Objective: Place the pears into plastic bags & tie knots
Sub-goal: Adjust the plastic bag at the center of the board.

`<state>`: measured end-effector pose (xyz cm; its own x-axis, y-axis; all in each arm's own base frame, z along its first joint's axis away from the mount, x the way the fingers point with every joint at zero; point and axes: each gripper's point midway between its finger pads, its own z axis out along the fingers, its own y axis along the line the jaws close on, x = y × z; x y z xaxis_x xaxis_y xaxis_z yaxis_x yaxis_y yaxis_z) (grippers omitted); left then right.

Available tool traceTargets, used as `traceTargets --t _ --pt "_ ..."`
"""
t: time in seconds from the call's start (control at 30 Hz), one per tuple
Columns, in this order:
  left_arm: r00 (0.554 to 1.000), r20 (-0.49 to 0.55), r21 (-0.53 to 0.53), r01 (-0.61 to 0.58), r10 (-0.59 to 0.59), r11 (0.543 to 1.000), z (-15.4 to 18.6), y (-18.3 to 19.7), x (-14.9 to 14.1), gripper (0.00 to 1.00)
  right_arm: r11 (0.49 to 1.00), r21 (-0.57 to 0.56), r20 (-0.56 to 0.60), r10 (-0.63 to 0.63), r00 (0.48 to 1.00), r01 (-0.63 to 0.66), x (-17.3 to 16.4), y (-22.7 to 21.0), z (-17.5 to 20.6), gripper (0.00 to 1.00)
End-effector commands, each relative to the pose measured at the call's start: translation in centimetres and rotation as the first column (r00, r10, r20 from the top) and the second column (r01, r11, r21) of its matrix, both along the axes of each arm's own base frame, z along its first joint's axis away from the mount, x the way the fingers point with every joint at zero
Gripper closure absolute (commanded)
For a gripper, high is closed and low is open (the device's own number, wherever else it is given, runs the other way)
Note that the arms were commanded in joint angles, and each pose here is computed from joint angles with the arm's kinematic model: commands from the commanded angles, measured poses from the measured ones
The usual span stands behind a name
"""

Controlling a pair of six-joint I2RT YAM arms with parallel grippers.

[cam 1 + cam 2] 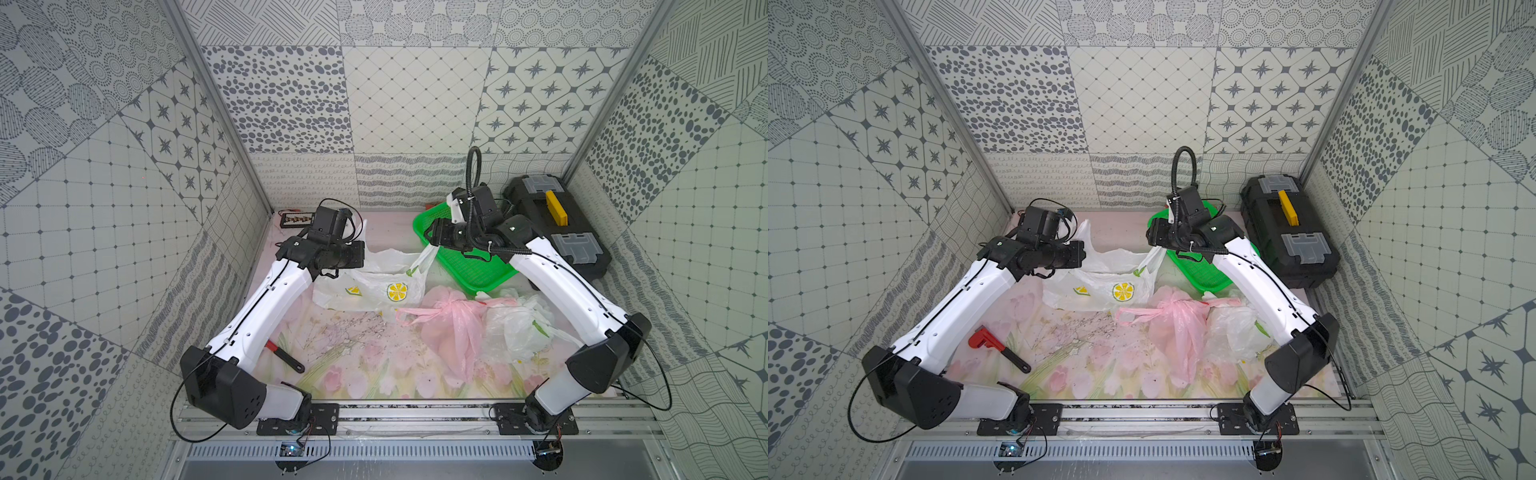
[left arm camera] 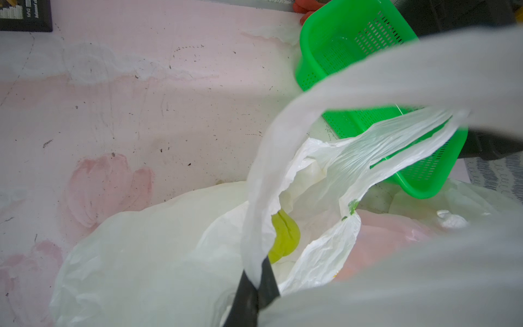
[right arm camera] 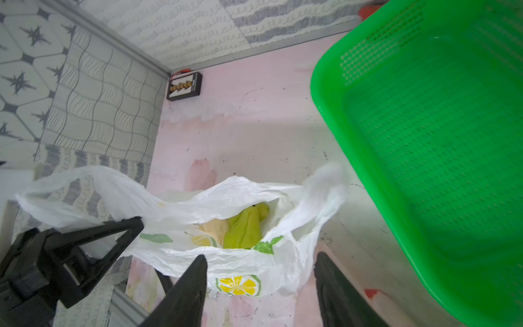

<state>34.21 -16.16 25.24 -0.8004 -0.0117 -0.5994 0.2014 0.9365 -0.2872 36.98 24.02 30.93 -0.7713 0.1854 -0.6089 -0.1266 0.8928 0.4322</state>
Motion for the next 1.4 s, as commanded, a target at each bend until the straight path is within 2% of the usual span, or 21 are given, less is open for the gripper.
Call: traceTargets --t 0.0,0.27,0.4,0.5,0.57,0.63,0.73,0.83,0.9,1.03,1.1,1.2,1.27,1.37 --pt "0.998 0.039 -0.036 -0.039 0.040 0.999 0.9 0.1 0.6 1.00 0.984 -0.121 0.004 -0.129 0.992 0.128 0.7 -2.5 -2.0 0.43" --pt "0.999 0.042 -0.051 -0.028 0.030 0.998 1.1 -0.2 0.3 1.00 0.984 -0.133 -0.041 -0.128 0.991 0.122 2.9 -0.2 -5.3 0.36" --pt "0.999 0.043 -0.056 -0.030 0.032 0.998 1.1 -0.1 0.0 1.00 0.983 -0.137 -0.054 -0.133 0.990 0.125 4.7 1.2 -6.8 0.36" --pt "0.999 0.042 -0.049 -0.033 0.035 0.998 0.9 0.1 -0.2 1.00 0.982 -0.153 -0.048 -0.121 0.991 0.112 5.5 2.0 -7.3 0.49" --pt "0.998 0.044 -0.026 -0.039 0.040 0.999 0.9 0.6 -0.5 1.00 0.982 -0.170 -0.007 -0.089 0.996 0.087 5.6 2.7 -6.1 0.67" --pt "0.996 0.020 0.029 -0.084 0.084 0.996 0.6 2.4 -0.8 1.00 0.984 -0.177 0.072 0.006 0.997 0.006 4.9 4.4 -3.3 0.82" --pt "0.983 -0.021 0.071 -0.180 0.182 0.981 0.8 6.5 -1.4 1.00 0.960 -0.203 0.183 0.232 0.955 -0.194 1.8 8.4 2.3 0.90" --pt "0.970 0.023 0.066 -0.244 0.243 0.967 2.9 9.3 -2.4 1.00 0.915 -0.192 0.255 0.395 0.882 -0.354 -1.7 11.1 7.2 0.94" --pt "0.965 0.053 0.061 -0.258 0.255 0.964 4.4 9.7 -3.0 1.00 0.895 -0.168 0.261 0.444 0.857 -0.412 -2.8 11.6 8.6 0.94" --pt "0.977 0.070 -0.052 -0.199 0.202 0.979 6.5 7.1 -3.7 1.00 0.862 -0.210 0.278 0.504 0.817 -0.461 -3.7 11.8 11.0 0.95" --pt "0.982 0.111 -0.077 -0.147 0.155 0.986 7.8 5.3 -4.2 1.00 0.848 -0.169 0.278 0.530 0.801 -0.503 -4.0 12.1 11.8 0.95" --pt "0.977 0.158 -0.145 -0.121 0.143 0.982 10.1 4.3 -4.7 1.00 0.841 -0.006 0.276 0.521 0.808 -0.541 -4.5 11.8 13.8 0.96" --pt "0.977 0.170 -0.188 -0.097 0.130 0.977 10.6 3.7 -4.7 1.00 0.847 -0.011 0.261 0.515 0.817 -0.531 -4.3 11.5 13.4 0.94" --pt "0.987 0.127 -0.219 -0.069 0.098 0.973 8.5 2.1 -3.8 1.00 0.865 -0.044 0.172 0.499 0.850 -0.499 -2.9 11.2 9.8 0.90"
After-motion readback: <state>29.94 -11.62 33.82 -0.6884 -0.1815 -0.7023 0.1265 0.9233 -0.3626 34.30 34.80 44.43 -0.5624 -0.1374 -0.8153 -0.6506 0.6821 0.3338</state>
